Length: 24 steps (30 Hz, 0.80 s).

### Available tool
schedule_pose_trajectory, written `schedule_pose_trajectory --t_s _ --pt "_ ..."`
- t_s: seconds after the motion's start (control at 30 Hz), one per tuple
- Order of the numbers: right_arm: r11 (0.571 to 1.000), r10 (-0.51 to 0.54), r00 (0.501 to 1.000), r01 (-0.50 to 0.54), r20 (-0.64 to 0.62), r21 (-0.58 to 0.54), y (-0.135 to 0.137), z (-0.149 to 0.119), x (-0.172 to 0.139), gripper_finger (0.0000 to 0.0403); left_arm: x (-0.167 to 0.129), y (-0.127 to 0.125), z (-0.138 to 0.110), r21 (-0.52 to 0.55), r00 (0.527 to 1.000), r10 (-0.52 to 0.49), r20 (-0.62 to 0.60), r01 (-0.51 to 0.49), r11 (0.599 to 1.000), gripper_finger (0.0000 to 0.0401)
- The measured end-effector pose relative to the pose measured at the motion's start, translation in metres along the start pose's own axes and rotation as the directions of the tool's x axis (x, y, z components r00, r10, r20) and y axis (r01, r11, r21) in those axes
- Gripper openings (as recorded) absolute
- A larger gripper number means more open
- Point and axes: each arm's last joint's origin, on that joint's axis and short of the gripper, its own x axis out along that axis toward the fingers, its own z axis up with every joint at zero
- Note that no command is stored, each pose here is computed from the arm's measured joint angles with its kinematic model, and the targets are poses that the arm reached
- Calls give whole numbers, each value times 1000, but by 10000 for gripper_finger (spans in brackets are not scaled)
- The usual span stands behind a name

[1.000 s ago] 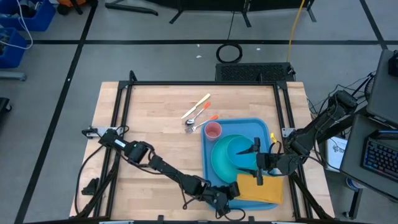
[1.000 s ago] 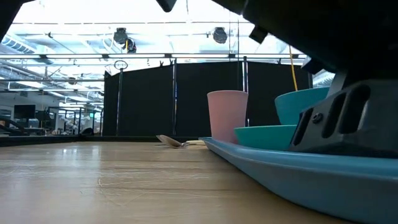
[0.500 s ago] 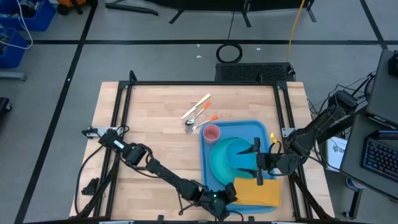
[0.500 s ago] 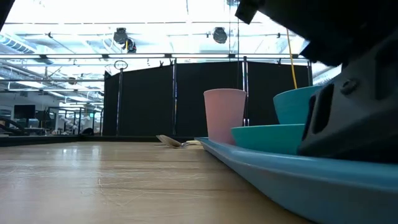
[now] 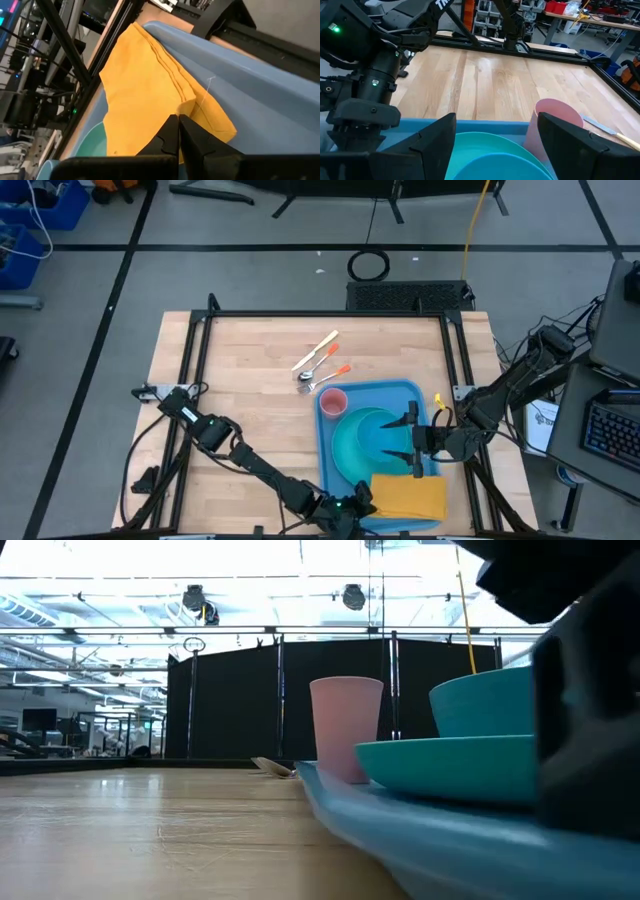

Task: Set up tray
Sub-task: Put the yellow table napkin on the blue tray to the bottom of the light blue plate

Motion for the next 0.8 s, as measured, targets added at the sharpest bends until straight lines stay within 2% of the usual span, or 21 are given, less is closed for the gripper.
schedule_pose_trajectory --t_s 0.27,0.57,0.8 --pt "998 38 999 -37 -15 55 1 -1 -1 266 -2 -3 1 -85 1000 -6 -12 5 996 4" --pt "991 32 993 -17 -111 134 0 -12 -1 232 -11 -4 8 -178 1000 -16 -18 12 984 5" --pt "989 54 993 -38 -109 144 3 -13 -3 208 -18 0 10 -309 997 -67 -25 56 949 3"
